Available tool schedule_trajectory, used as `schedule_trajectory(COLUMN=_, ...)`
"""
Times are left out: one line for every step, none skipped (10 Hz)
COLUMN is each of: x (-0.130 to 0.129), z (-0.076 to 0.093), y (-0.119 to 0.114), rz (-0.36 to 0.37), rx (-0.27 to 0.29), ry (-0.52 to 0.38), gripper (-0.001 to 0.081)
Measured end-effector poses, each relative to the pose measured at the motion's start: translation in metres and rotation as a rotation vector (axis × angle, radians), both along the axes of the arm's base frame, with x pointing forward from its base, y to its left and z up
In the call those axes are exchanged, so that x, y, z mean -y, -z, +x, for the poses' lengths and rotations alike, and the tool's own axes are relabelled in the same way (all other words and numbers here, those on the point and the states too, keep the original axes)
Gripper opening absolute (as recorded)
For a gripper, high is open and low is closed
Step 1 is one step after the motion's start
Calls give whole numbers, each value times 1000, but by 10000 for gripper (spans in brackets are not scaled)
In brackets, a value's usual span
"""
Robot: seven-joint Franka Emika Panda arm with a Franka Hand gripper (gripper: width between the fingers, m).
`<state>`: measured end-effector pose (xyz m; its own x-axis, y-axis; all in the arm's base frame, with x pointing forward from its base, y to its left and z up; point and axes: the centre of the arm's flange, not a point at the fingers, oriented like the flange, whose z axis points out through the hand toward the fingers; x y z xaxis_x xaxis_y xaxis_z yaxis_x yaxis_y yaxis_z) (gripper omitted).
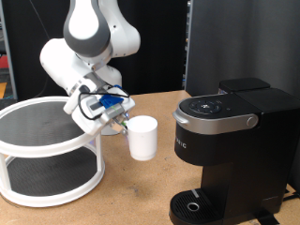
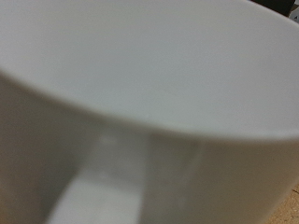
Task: Make a cup of coffee with the keurig machine
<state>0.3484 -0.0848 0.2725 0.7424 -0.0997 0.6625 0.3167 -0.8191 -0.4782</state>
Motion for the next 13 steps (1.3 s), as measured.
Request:
schedule_trajectory(x=-2, z=1, y=9, rz=-7, rx=-8, ry=2, gripper=65)
schedule_trajectory(x=-4, z=1, y=17, rz=-14, rx=-19, ry=1, gripper=65)
schedule_trajectory(x=-6, z=1, y=22, rz=-19, rx=-34, ry=-5, gripper=65)
schedule_trajectory(x=-7, z=1, y=26, rz=-22, rx=-44, ry=-10, gripper=65)
schedule_trajectory(x=-8, z=1, y=29, rz=-23, rx=-53, ry=-11, gripper=65)
schedule_trajectory(x=-9, z=1, y=31, rz=-22, rx=-59, ry=-10, gripper=65)
schedule_trajectory(x=-10, z=1, y=33, rz=-21, rx=-64, ry=-7, gripper=65)
schedule_trajectory(x=-10, z=1, y=36, rz=-23, rx=-66, ry=-4, gripper=65)
schedule_trajectory(x=-11, z=2, y=38, rz=-25, rx=-67, ry=-3, gripper=65)
schedule_trajectory(x=-12, z=2, y=41, rz=-28, rx=-70, ry=-3, gripper=65)
schedule_trajectory(x=-14, z=2, y=44, rz=-31, rx=-73, ry=-2, gripper=65)
schedule_trajectory(x=-15, z=2, y=46, rz=-38, rx=-78, ry=1, gripper=65)
schedule_trajectory(x=-17, z=3, y=49, rz=-42, rx=-82, ry=4, gripper=65)
